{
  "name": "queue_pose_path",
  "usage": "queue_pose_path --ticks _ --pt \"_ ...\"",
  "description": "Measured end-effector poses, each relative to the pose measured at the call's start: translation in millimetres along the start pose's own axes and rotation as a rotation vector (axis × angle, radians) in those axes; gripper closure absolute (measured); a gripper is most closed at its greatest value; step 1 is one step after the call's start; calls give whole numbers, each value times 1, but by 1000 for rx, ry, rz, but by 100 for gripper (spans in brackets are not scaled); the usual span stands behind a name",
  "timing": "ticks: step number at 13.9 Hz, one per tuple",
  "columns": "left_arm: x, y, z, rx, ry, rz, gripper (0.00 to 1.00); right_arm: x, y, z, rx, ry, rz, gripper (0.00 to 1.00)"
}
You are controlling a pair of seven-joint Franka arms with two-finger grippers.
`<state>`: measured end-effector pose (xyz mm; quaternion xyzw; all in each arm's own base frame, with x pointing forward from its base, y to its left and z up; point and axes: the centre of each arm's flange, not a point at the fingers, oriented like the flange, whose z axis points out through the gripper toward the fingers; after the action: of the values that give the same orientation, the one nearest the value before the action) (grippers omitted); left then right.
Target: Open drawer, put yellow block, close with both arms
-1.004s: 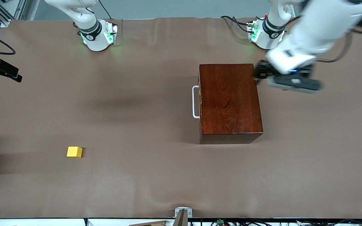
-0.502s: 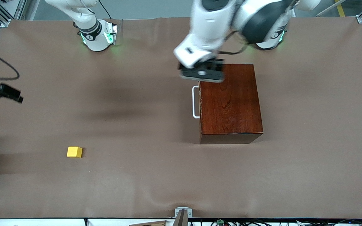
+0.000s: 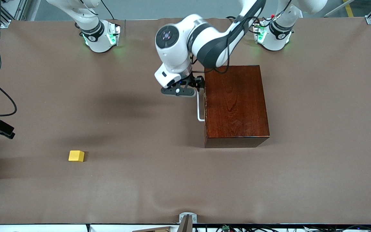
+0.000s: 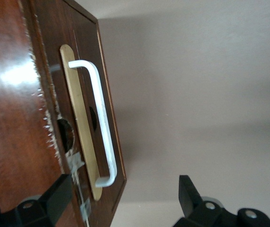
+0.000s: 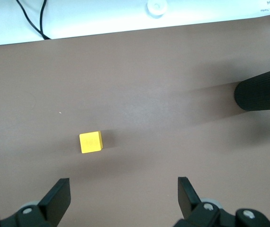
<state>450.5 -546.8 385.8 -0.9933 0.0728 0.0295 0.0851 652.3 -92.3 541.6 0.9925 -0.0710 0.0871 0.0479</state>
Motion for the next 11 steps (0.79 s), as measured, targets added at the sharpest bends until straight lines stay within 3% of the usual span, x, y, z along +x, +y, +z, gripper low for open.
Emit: queue_pose_path --ticks 5,11 --pt "10 7 35 68 23 16 0 1 -1 -2 1 5 -1 0" --pt "14 17 67 84 19 42 0 2 2 8 -1 -11 4 0"
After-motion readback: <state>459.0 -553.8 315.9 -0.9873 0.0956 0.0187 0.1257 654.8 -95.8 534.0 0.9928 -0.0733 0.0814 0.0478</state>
